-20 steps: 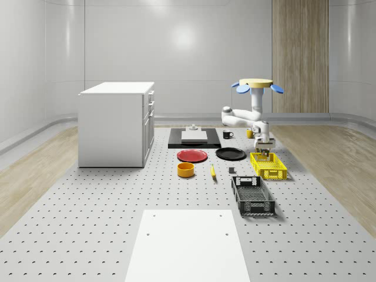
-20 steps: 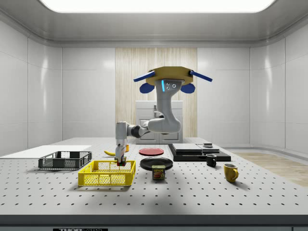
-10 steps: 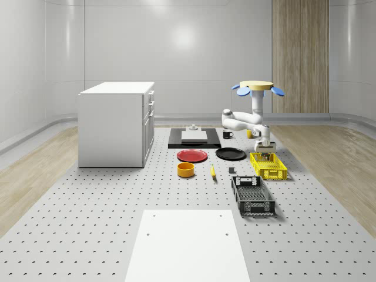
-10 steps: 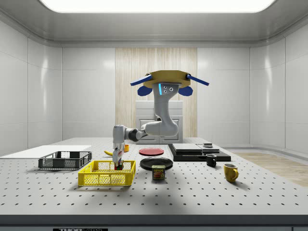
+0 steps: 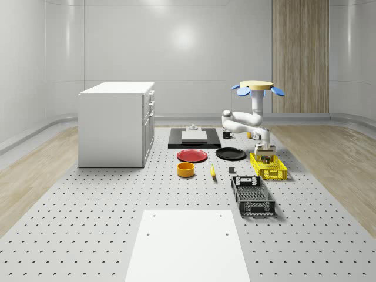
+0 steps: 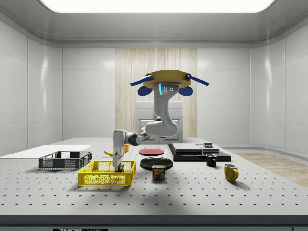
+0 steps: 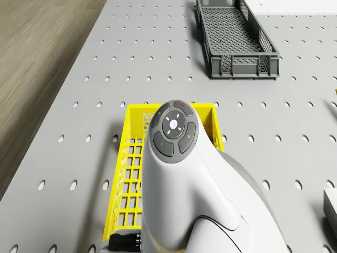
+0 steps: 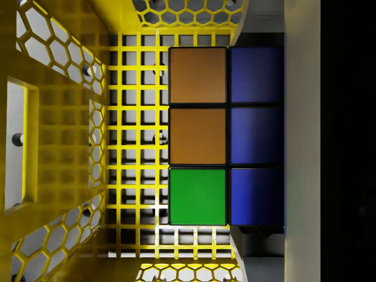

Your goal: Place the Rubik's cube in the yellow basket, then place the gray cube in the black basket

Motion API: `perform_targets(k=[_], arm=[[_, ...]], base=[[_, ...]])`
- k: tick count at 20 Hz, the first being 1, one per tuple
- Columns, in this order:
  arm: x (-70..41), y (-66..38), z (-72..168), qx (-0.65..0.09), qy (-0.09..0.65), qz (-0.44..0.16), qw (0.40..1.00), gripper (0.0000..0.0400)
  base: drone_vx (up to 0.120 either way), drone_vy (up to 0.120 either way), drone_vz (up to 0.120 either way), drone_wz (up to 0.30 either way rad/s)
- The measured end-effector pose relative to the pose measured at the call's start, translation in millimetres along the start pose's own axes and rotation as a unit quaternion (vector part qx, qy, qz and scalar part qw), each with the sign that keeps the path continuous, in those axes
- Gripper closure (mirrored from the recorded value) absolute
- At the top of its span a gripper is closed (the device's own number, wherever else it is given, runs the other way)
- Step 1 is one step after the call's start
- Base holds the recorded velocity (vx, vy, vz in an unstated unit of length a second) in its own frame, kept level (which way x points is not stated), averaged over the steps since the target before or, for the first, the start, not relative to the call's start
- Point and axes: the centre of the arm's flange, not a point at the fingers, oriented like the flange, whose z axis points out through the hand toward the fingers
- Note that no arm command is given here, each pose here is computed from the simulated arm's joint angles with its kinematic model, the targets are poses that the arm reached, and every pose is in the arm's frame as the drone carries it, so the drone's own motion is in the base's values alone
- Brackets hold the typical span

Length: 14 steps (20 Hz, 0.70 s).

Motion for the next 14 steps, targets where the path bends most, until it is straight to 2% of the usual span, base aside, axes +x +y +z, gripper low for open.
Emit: perform_targets(k=[5,8,14], arm=[[0.0,0.0,11.6,0.000,0.000,0.000,1.000,0.0075],[0.0,0.0,13.9,0.000,0.000,0.000,1.000,0.0035],[0.0,0.0,-2.4,0.000,0.000,0.000,1.000,0.0008]], base=[[0.000,0.000,0.000,0.000],[0.000,0.000,0.000,0.000],[0.000,0.000,0.000,0.000]])
